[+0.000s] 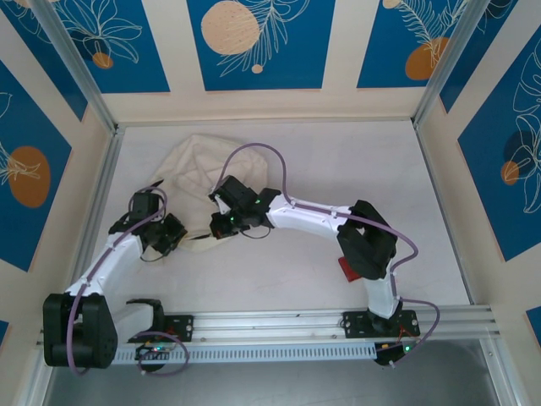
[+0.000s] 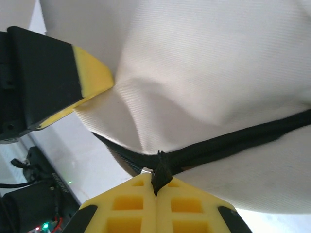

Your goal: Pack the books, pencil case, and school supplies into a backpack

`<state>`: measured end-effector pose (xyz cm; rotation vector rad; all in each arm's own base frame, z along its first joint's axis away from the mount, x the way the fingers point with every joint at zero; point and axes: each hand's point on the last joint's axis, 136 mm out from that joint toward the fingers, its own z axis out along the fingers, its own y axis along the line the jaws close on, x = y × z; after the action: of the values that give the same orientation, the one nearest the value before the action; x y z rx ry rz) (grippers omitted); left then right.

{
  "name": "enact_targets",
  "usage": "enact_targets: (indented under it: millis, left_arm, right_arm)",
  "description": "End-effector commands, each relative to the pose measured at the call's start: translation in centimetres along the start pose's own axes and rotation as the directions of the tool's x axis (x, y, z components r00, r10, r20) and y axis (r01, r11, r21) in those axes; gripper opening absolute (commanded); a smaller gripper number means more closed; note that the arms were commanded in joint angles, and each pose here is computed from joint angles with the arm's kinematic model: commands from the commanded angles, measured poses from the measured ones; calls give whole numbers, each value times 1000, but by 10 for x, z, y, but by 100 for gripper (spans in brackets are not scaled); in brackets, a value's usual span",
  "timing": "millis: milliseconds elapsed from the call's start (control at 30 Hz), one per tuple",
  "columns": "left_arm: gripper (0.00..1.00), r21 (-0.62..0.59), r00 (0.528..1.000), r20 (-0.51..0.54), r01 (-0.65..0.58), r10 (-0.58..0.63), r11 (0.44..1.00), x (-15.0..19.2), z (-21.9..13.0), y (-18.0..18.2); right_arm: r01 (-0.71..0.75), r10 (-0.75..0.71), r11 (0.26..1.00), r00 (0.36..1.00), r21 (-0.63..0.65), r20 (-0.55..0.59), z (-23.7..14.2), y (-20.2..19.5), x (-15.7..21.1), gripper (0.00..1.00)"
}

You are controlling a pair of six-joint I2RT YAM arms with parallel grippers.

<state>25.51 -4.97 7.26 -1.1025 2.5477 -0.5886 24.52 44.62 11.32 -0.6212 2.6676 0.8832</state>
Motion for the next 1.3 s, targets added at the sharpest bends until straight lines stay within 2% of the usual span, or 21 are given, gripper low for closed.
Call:
enact_targets:
  millis: [0, 367, 533, 700, 867, 900, 967, 1067, 1167, 1267]
  left_arm:
    - [0, -139, 999, 45, -16, 22, 990, -4, 3, 33]
    - [0, -190, 999, 16, -43, 46, 981, 6, 3, 50]
    - [0, -171, 999, 3, -53, 54, 984, 10, -2, 47]
    - [0, -155, 998, -2, -64, 65, 986, 12, -10, 43]
    - [0, -67, 994, -37, -109, 107, 992, 15, -14, 22]
    - [6, -43, 992, -46, -122, 120, 992, 16, -15, 15]
    - [30, -4, 987, -61, -152, 152, 988, 17, -22, 4]
    - [54, 27, 978, -49, -202, 204, 979, 13, -37, -10]
    - [67, 54, 968, -35, -246, 248, 968, 9, -51, -24]
    - [73, 81, 958, -18, -284, 287, 955, 5, -62, -36]
  right_arm:
    - [-86, 88, 970, 996, 226, 0, -17, -54, 12, 0]
    - [-233, 205, 798, 972, 556, 113, -37, -153, -11, 0]
    - [-316, 265, 703, 948, 637, 178, -50, -187, -25, 0]
    - [-363, 293, 632, 930, 685, 222, -57, -201, -32, 0]
    - [-355, 277, 682, 935, 640, 223, -61, -188, -41, 0]
    - [-349, 273, 692, 937, 632, 218, -63, -186, -41, 0]
    - [-332, 259, 711, 943, 619, 207, -71, -183, -39, 0]
    - [-331, 262, 728, 944, 600, 203, -89, -188, -29, 0]
    - [-337, 274, 745, 941, 575, 197, -108, -198, -15, 0]
    - [-345, 286, 765, 939, 544, 192, -124, -210, 1, 0]
